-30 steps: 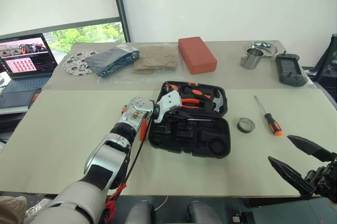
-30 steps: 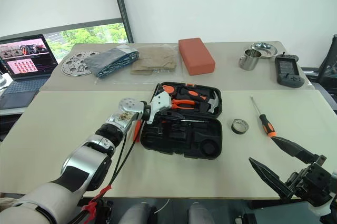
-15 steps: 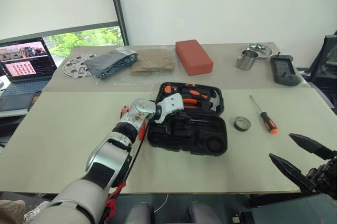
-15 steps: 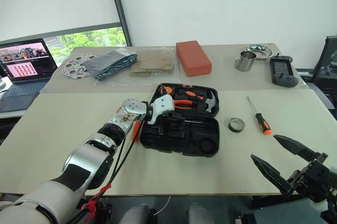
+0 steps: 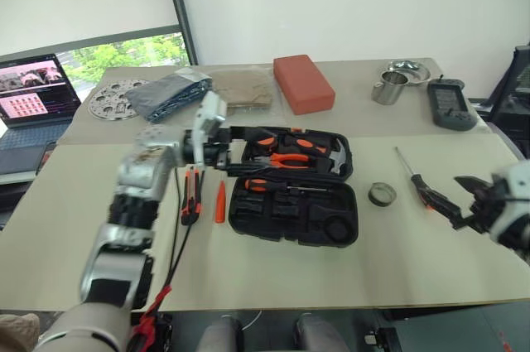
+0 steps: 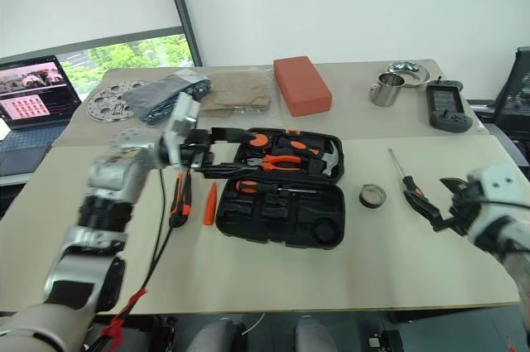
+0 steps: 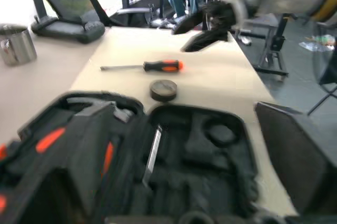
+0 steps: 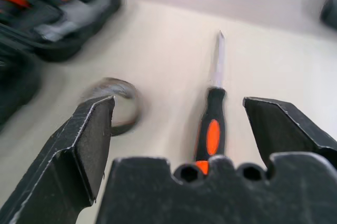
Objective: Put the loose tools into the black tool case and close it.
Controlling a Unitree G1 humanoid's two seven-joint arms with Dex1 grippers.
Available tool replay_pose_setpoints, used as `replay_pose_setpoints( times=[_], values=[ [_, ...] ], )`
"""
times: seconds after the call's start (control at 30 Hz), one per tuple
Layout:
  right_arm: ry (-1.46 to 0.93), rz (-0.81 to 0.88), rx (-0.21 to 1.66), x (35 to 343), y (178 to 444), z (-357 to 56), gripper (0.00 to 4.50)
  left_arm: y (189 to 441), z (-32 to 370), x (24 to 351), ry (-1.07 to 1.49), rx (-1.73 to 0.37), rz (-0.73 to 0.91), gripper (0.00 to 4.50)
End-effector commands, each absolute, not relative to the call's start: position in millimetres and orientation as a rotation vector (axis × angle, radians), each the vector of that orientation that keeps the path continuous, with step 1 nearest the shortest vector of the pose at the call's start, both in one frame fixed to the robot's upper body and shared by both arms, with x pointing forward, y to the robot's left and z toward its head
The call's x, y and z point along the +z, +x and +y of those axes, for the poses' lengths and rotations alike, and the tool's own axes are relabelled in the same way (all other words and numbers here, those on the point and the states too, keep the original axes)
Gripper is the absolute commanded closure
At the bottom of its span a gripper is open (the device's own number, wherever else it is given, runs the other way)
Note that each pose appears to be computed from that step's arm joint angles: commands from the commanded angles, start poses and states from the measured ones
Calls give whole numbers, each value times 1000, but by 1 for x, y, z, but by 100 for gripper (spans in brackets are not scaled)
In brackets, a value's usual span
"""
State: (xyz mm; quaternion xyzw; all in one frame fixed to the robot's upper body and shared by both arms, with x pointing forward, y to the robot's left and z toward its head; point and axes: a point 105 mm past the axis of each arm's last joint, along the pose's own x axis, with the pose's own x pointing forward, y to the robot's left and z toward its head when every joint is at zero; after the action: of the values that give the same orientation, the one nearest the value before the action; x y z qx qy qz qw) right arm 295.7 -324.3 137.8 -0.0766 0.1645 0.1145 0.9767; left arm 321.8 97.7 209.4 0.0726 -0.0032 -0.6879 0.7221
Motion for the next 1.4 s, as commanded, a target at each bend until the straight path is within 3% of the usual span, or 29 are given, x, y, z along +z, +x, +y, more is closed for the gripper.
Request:
replay_pose_setpoints(
  times=[0.03, 0.23, 0.37, 0.6, 0.7, 0.93, 1.03, 1.17, 1.4],
  values=[
    [-112, 399, 185, 132, 314, -336, 0, 308, 110, 228, 224, -1488, -29, 6],
    [-121, 564, 140, 99, 330, -351, 0, 292, 127, 230, 266, -1402, 8, 6],
    [-156, 624, 132, 90, 331, -360, 106, 287, 133, 224, 282, -1353, 43, 0],
    [-176, 627, 148, 94, 333, -364, 346, 278, 139, 222, 282, -1327, 80, 0],
    [-205, 611, 146, 99, 334, -366, 351, 277, 140, 220, 277, -1317, 85, 0],
    [-346, 396, 260, 145, 354, -341, 351, 277, 145, 224, 263, -1282, 73, 0],
    [-382, 312, 422, 163, 357, -306, 351, 276, 149, 223, 263, -1269, 82, 0],
    [-418, 200, 785, 183, 342, -230, 351, 275, 154, 223, 266, -1243, 88, 0],
    [-513, 221, 1088, 174, 315, -168, 351, 269, 163, 227, 261, -1206, 85, 0]
  ],
)
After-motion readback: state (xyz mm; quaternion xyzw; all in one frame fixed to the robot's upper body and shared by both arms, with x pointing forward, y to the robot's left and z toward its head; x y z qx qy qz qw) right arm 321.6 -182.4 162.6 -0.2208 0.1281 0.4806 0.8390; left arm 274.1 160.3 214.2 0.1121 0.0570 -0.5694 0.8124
